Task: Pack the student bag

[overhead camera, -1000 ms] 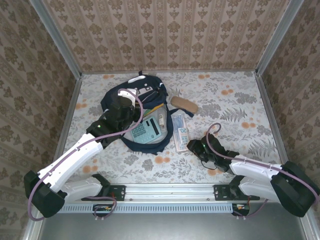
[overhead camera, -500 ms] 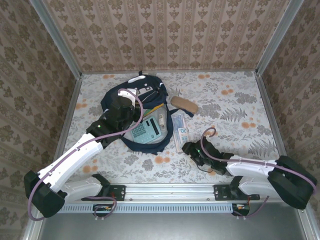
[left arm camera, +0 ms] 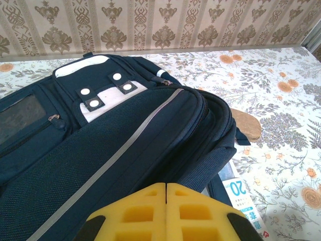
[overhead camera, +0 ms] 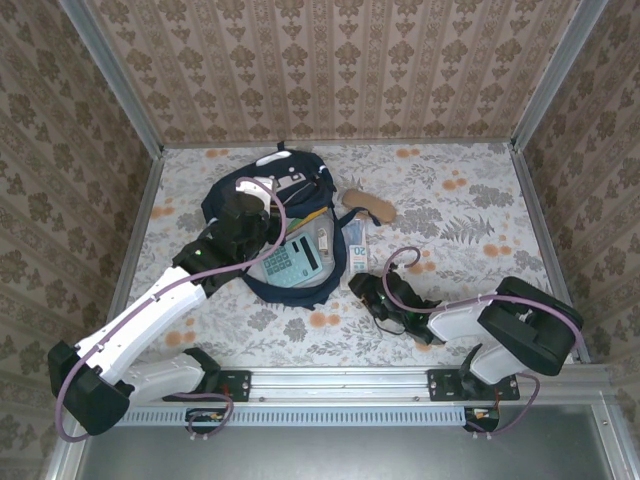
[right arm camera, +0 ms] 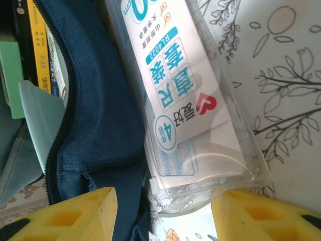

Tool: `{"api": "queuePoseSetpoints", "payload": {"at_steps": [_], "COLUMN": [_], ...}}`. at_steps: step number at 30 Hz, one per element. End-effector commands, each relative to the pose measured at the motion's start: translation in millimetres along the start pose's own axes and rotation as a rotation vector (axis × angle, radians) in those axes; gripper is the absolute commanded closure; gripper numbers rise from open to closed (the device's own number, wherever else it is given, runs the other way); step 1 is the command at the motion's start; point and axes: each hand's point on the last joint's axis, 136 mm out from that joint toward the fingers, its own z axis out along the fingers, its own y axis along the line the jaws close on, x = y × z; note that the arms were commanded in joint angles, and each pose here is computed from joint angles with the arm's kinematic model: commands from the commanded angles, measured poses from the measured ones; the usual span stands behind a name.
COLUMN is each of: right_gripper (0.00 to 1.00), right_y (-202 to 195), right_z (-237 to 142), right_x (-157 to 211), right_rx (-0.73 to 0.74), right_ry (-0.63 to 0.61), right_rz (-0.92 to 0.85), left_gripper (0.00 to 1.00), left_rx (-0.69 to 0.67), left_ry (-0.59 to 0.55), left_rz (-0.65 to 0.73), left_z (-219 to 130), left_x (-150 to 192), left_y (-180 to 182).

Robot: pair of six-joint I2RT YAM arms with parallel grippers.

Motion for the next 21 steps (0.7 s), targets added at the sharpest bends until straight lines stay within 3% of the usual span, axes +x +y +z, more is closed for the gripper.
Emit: {"api": "queuePoseSetpoints", "payload": {"at_steps": [1, 10, 13, 15, 19, 21], "right_gripper": [0.48, 0.54, 0.6, 0.67, 0.96, 1.0], "right_y": [-22, -17, -24, -27, -33, -30], "right_z": [4, 12, 17, 20, 20, 16], "right_x": [-18, -44, -49, -52, -54, -53], "right_rx": [0.074, 0.099, 0.123, 0.124, 0.11, 0.083], "right_ry": [-0.106, -0.208, -0.239, -0.25, -0.257, -0.251], "right_rz": [-0.029, -0.036, -0.013, 0.002, 0.012, 0.001], "left_gripper": [1.0, 1.0, 1.0, 1.0, 1.0, 1.0], "left_rx": [-0.012, -0.012, -0.012, -0.013, -0.015, -0.017], "left_ry": [-0.066, -0.065, -0.064, -0.066, -0.066, -0.068], "left_rz": [-0.032, -0.032, -0.031, -0.031, -0.03, -0.03], "left_z": [-7, -6, -6, -6, -7, -7], "left_x": [-17, -17, -16, -17, -17, -17], "left_y": [4, 4, 4, 4, 5, 5]}}
